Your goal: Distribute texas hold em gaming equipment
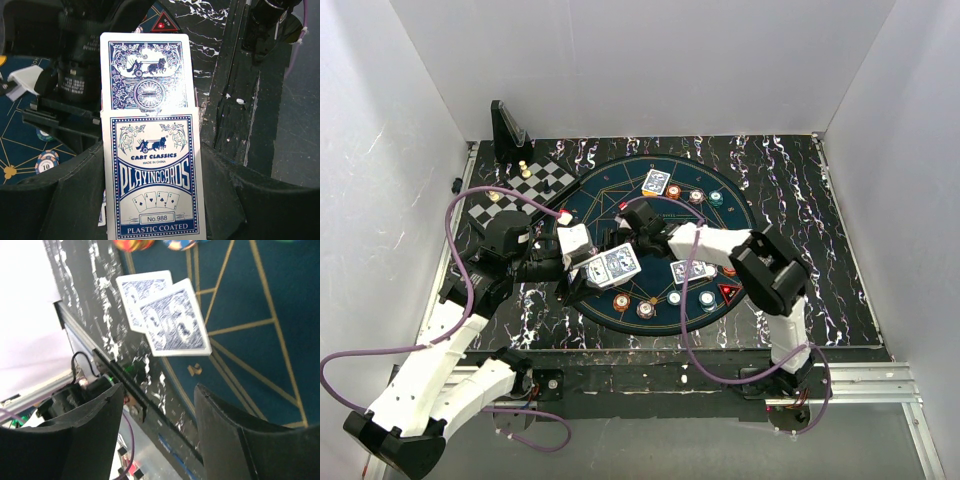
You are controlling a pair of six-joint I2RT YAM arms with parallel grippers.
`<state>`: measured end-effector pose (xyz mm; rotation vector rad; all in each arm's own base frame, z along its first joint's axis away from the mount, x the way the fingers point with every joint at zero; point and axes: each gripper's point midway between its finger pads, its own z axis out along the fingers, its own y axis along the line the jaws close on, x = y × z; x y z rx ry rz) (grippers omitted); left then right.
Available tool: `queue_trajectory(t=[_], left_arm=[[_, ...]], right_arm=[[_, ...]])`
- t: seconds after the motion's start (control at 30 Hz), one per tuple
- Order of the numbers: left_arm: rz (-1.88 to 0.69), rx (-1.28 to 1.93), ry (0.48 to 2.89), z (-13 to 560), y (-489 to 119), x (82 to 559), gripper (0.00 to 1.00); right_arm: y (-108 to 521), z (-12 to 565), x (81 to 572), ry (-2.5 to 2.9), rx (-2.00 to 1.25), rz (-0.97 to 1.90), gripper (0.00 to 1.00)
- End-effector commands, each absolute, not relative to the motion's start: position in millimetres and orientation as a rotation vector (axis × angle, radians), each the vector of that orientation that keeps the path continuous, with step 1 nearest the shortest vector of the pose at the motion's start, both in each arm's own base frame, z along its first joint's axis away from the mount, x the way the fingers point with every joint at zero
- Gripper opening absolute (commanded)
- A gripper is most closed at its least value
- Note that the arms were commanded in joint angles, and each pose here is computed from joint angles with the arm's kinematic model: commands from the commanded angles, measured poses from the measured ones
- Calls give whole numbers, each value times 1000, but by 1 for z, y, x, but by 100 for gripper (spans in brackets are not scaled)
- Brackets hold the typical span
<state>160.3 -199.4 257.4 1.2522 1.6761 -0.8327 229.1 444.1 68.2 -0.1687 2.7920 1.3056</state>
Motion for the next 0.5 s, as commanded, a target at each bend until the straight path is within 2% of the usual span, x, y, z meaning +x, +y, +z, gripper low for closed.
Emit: queue_trajectory(t=[0.0, 0.17, 0.27, 0.47], left_arm=[[-839, 1260, 1606, 274, -201, 155, 0], [-841, 1261, 1606, 274, -201, 155, 0], [-844, 1262, 1605, 275, -202, 155, 0], [-842, 1264, 1602, 275, -202, 155, 0]], right_arm=[[436, 126, 216, 2688, -236, 1427, 66], [414, 168, 203, 2620, -218, 1512, 71], [389, 200, 212, 2534, -156, 1547, 79], [337, 231, 229, 2440, -14, 1514, 85]])
